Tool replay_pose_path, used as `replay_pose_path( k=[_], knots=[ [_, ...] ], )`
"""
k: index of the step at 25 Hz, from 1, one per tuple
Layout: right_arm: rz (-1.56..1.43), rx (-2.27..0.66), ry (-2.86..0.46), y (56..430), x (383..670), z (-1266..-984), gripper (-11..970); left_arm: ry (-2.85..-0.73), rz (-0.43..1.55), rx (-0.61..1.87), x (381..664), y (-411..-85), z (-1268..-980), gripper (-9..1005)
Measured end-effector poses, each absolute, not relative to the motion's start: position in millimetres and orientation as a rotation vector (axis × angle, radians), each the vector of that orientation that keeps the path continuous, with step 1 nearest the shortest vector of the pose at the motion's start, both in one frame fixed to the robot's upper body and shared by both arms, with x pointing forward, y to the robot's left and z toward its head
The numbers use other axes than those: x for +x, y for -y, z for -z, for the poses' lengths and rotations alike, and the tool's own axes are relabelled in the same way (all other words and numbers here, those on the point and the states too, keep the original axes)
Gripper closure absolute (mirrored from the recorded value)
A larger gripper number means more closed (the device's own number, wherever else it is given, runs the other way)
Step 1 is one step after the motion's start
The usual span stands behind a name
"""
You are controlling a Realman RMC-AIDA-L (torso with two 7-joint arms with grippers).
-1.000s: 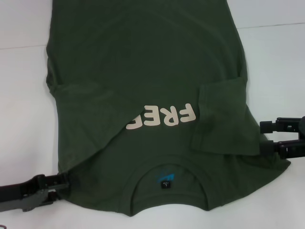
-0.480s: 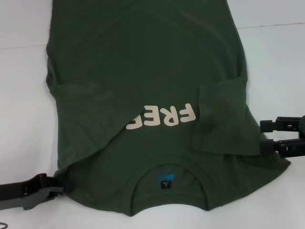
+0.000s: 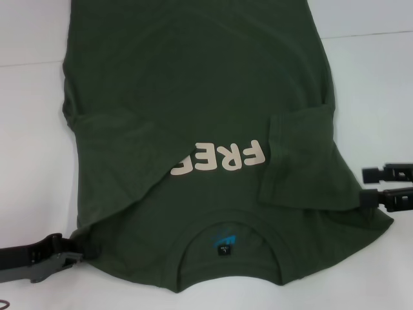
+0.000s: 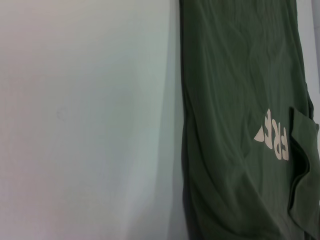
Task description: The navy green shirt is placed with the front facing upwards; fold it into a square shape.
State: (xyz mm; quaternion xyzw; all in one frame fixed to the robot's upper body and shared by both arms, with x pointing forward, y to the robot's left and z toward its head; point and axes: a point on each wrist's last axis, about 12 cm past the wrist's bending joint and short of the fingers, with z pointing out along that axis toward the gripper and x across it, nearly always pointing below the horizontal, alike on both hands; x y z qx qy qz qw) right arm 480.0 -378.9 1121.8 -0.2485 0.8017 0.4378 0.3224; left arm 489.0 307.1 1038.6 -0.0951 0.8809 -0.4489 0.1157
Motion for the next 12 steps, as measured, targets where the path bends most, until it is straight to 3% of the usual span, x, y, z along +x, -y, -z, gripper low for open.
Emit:
replay_pose_path(
  k=[12],
  knots=[
    [-0.989, -0.256, -2.558, 413, 493, -1113, 61, -2.575, 1.306, -0.273, 491, -309, -1040, 976]
  ],
)
